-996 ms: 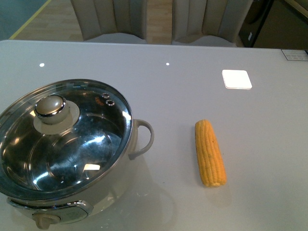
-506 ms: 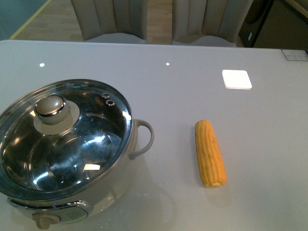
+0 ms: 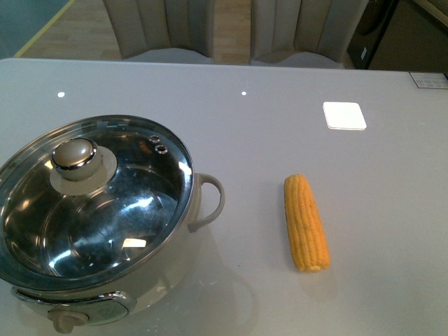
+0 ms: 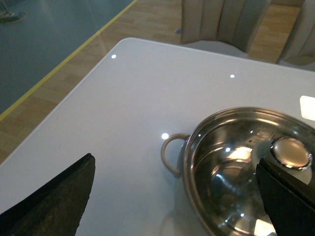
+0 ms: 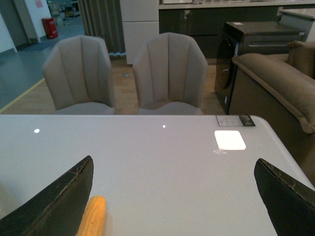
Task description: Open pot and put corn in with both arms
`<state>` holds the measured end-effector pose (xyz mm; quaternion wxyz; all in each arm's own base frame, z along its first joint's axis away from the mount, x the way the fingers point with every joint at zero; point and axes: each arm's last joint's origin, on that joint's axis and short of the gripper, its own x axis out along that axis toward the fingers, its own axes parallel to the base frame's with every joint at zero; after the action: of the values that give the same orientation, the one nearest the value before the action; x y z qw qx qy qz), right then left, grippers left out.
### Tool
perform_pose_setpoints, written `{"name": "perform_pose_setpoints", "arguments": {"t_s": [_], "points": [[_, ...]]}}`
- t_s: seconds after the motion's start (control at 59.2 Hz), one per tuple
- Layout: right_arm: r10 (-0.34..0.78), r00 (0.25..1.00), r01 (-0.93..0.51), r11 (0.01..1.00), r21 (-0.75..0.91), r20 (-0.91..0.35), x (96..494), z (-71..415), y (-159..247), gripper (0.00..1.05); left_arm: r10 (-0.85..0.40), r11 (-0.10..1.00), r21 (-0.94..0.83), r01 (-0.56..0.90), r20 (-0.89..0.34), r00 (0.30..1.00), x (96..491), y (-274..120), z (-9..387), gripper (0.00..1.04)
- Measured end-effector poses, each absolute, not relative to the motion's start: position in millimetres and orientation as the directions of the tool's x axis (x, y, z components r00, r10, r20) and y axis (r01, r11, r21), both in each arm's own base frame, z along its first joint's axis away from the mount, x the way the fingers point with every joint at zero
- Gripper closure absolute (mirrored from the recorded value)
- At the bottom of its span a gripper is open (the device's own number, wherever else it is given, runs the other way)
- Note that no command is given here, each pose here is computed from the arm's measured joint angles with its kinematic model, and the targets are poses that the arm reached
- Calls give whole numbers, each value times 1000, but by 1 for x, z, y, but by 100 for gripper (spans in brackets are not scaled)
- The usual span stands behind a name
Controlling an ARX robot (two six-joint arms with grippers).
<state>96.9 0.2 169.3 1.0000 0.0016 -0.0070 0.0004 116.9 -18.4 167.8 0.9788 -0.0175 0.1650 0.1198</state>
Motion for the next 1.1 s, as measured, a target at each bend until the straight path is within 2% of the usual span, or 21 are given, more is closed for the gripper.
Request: {"name": "perform_pose_setpoints", "arguments": {"t_s": [0.236,0.338,0.523,1.097], "points": [[1,1000,-1,1000,4,14,97,169,0,9,148,986,-36,-164,-279,949,166,-37,175,7],[1,1000,-1,1000,4,14,97,169,0,9,115,991,-37,-130,-266,957,194,-47,168,7],[1,1000,-1,1000,4,14,97,169,0,9,58,998,-22,-66,-272,961,223,-63,142,7],[1,1000,-1,1000,3,14,97,169,0,9,9,1000,-19,-17,-371,929,255,-93,81,7]]}}
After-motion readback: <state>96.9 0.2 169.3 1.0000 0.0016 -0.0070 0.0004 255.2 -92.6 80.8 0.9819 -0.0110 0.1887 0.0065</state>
